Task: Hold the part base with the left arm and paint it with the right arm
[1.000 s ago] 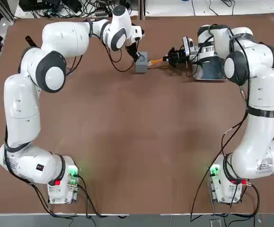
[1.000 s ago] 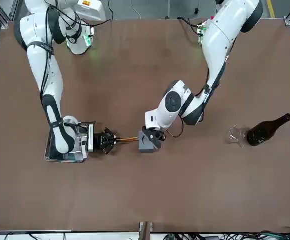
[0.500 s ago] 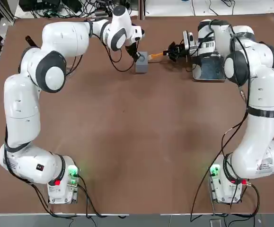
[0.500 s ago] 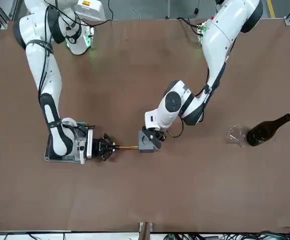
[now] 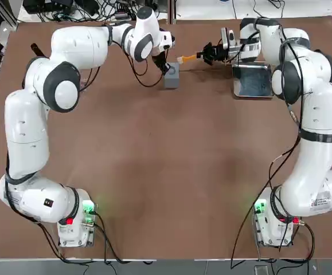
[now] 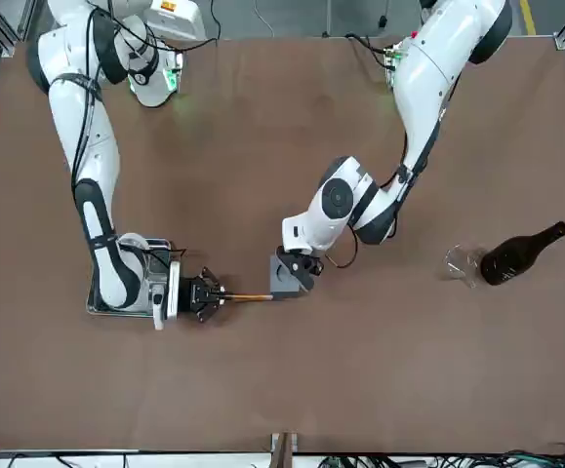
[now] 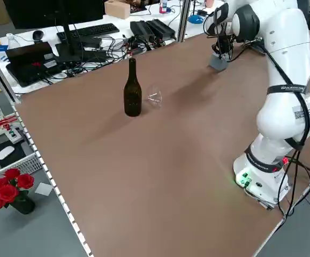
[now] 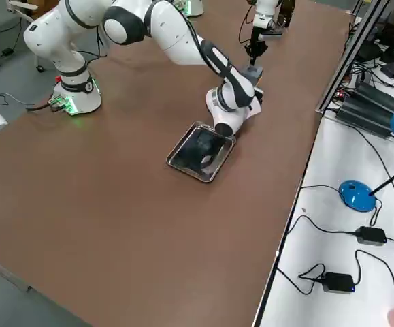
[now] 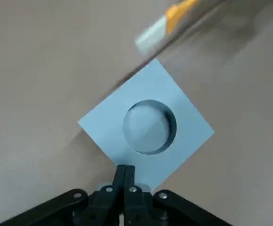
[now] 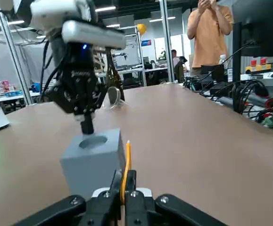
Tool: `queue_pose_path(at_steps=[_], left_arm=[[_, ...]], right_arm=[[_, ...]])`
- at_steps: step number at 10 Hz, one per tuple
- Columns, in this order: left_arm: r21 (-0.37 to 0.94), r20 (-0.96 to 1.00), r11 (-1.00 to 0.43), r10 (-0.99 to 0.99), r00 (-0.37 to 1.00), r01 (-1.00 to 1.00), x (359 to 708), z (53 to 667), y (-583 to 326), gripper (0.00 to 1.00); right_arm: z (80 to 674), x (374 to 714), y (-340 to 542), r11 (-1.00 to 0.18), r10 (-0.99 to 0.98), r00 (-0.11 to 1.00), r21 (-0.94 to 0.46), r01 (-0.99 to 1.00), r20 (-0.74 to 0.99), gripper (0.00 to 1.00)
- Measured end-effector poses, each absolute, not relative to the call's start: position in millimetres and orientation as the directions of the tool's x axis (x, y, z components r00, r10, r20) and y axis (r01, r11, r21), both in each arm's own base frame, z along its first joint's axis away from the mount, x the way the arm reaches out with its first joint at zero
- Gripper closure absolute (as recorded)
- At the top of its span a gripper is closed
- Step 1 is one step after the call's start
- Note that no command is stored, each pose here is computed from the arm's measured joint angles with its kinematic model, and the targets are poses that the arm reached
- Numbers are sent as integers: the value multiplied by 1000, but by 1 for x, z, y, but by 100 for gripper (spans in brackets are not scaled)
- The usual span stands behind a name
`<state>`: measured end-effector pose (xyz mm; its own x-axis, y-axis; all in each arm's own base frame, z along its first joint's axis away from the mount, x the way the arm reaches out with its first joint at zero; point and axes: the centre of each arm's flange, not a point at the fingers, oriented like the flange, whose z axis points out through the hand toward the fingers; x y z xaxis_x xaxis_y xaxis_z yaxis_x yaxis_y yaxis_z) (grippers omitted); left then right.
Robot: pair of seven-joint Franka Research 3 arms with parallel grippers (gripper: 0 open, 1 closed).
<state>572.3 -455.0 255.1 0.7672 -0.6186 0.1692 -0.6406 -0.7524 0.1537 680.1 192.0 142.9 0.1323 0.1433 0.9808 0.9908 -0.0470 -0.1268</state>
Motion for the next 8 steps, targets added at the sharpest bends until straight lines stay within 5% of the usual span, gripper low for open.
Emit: queue_pose_path(at_steps=[3, 8], left_arm=[[154, 169, -752, -619, 767, -641, 572, 255, -455, 97], [154, 169, -752, -619, 767, -640, 572, 255, -455, 97]], right_arm=[[187, 706, 160, -71, 230, 188, -176, 982, 955, 96], [244, 713, 6, -252, 428, 466, -393, 884, 774, 96]])
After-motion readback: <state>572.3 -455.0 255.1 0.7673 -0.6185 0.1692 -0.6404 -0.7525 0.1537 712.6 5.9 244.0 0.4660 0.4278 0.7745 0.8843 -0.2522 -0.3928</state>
